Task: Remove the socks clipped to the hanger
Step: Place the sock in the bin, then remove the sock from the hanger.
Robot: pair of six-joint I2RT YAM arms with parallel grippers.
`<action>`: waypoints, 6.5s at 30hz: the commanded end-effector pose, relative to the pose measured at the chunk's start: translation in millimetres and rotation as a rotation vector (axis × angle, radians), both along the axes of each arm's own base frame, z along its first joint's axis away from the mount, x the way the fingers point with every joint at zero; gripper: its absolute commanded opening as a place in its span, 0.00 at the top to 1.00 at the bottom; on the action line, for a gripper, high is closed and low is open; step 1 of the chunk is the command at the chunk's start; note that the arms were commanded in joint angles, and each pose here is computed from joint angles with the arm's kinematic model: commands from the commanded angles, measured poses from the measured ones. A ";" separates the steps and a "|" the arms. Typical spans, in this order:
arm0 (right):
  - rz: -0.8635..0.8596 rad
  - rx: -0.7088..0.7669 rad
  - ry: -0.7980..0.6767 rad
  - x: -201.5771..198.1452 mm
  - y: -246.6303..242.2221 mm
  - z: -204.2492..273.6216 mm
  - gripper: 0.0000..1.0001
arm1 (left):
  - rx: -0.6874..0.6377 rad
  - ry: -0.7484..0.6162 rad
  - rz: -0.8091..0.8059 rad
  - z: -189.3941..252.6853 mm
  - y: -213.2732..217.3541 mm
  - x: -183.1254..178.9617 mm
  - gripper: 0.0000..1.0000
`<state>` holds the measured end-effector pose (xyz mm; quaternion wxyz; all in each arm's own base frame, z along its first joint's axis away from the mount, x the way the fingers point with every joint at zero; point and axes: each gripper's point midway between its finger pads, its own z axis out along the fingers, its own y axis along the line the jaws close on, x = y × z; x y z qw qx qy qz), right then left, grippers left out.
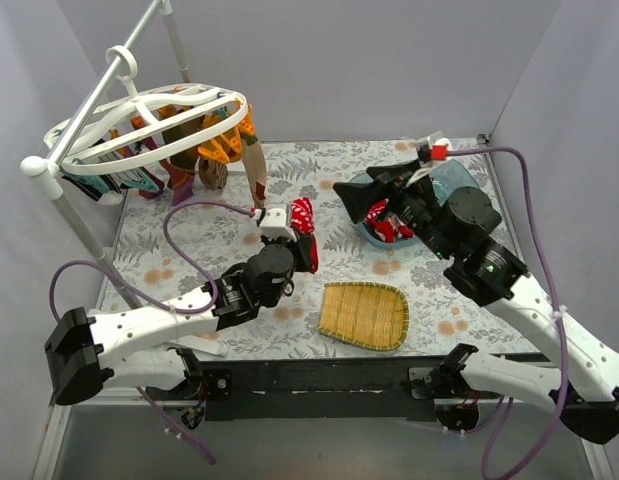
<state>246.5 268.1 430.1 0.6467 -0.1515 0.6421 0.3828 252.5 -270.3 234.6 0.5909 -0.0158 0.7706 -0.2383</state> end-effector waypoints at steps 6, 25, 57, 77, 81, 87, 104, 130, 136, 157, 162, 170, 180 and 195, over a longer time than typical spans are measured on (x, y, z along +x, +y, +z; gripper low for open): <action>-0.201 0.031 0.021 -17.6 -71.0 2.2 0.07 | -0.012 -0.154 -0.142 44.4 -99.7 28.5 1.00; -0.307 0.071 0.063 -51.8 -133.1 2.1 0.08 | 0.062 -0.223 -0.274 -19.9 -248.7 134.9 1.00; -0.281 0.028 0.093 -45.1 -118.7 -9.4 0.07 | 0.068 -0.203 -0.342 3.0 -231.5 130.2 0.12; -0.138 -0.016 0.103 -14.1 -49.4 -27.4 0.05 | 0.038 0.017 -0.228 -38.4 -82.9 28.5 0.13; -0.052 -0.044 0.116 -0.9 -13.0 -40.0 0.05 | 0.029 0.090 -0.179 -62.1 -41.7 2.7 0.13; 0.069 -0.066 0.110 22.3 42.2 -54.6 0.06 | 0.012 0.160 -0.094 -81.5 12.8 -24.2 0.13; 0.123 -0.111 0.048 78.0 173.6 -110.1 0.10 | 0.056 0.303 0.172 -124.0 98.2 -47.8 0.09; 0.008 -0.164 0.021 110.6 191.0 -107.6 0.97 | -0.039 0.273 0.136 -92.2 93.2 -49.8 0.07; 0.108 -0.221 0.008 80.3 176.3 -101.4 0.99 | -0.077 0.202 0.119 -57.6 94.0 -46.5 0.07; 0.711 -0.300 -0.078 -47.3 162.0 -64.6 0.99 | -0.157 -0.031 0.069 36.8 110.6 -46.4 0.02; 0.809 -0.269 -0.085 -63.3 165.7 -59.7 0.99 | -0.130 -0.088 0.000 48.0 103.4 -49.0 0.02; 0.938 -0.195 -0.094 -80.7 175.2 -45.0 0.99 | -0.106 -0.103 -0.029 48.7 98.0 -48.9 0.02; 0.963 -0.119 -0.054 -79.3 187.3 -39.4 0.99 | -0.101 -0.107 -0.087 46.7 80.9 -48.5 0.03; 0.773 -0.103 -0.014 -54.4 181.0 -54.0 0.60 | -0.107 -0.032 -0.037 22.5 78.4 -43.5 1.00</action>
